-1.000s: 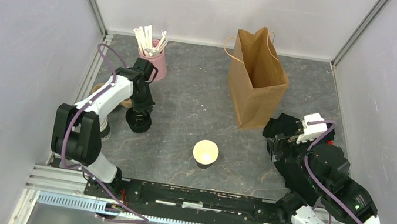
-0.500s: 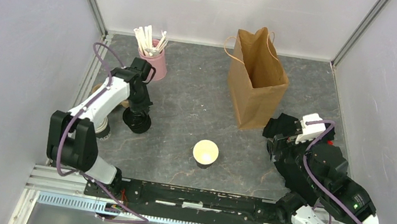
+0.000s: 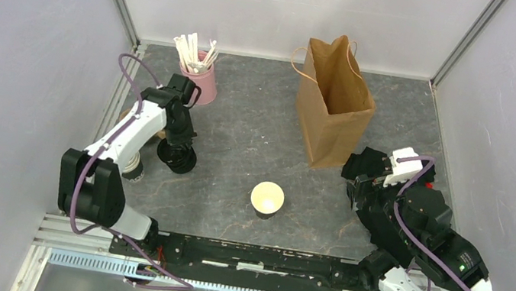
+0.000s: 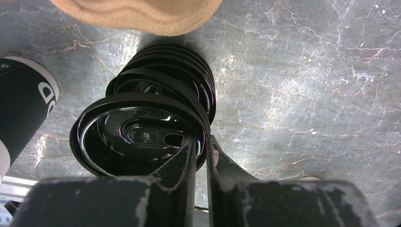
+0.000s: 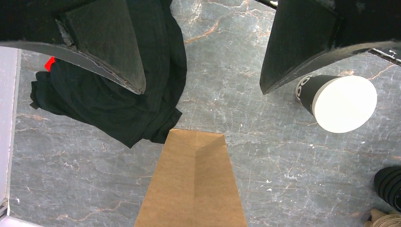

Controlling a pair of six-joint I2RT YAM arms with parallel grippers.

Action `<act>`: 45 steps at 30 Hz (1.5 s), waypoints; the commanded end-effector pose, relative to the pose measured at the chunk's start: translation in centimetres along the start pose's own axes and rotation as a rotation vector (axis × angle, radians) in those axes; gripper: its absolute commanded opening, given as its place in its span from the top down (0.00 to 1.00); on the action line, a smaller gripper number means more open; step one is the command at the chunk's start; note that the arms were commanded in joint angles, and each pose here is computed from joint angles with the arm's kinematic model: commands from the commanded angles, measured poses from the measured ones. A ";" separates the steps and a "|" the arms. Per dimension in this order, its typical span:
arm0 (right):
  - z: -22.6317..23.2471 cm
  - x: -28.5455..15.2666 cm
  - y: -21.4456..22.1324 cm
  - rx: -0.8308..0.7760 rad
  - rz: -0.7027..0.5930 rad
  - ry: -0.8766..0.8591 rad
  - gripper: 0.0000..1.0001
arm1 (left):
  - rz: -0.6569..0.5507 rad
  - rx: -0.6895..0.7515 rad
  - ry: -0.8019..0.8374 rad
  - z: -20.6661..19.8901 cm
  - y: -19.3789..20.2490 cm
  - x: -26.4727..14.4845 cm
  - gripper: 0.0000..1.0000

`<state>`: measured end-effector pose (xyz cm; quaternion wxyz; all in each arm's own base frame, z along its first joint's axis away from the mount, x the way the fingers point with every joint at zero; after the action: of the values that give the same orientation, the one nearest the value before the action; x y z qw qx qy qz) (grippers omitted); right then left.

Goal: Pack the takeout coffee

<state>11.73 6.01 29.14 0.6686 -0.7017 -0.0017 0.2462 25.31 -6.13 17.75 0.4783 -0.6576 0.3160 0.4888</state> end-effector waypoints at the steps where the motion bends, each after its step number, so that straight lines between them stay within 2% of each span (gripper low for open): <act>1: 0.0 -0.2 -0.7 0.018 -0.040 -0.002 0.02 | -0.027 0.047 0.010 -0.4 -1.5 0.1 0.82; 10: -0.1 -0.5 -0.5 0.038 -0.048 0.004 0.02 | -0.020 0.062 0.008 -0.4 -1.4 0.3 0.76; 15: 0.0 -0.4 -0.6 0.040 -0.049 0.002 0.02 | -0.026 0.069 0.011 -0.4 -1.5 0.2 0.76; 19: 0.0 -0.4 -0.6 0.038 -0.048 0.001 0.02 | -0.026 0.071 0.014 -0.4 -1.5 0.1 0.81; 22: 0.0 -0.4 -0.5 0.040 -0.048 0.001 0.02 | -0.024 0.073 0.005 -0.3 -1.5 0.3 0.71; 25: 0.0 -0.3 -0.5 0.035 -0.045 -0.001 0.02 | -0.011 0.080 -0.001 -0.3 -1.5 0.6 0.65; 31: 0.0 -0.3 -0.5 0.031 -0.046 0.002 0.02 | -0.003 0.089 -0.015 -0.3 -1.6 1.2 0.61; 45: 0.0 -0.1 -0.4 0.024 -0.044 0.006 0.02 | -0.053 0.072 -0.012 -0.4 -2.2 0.2 0.73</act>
<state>11.41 5.82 29.33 0.6777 -0.6946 -0.0069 0.2412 26.53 -6.05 16.33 0.4950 -0.6286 0.3348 0.4977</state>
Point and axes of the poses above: each gripper's point midway between its finger pads, its own x axis out along the fingers, its own z axis along the line the jaws close on, y = z × x, the point moved 7 cm from there along -x, back along the fingers, and after that the axes turned 3 degrees about x, right-handed, at the moved point
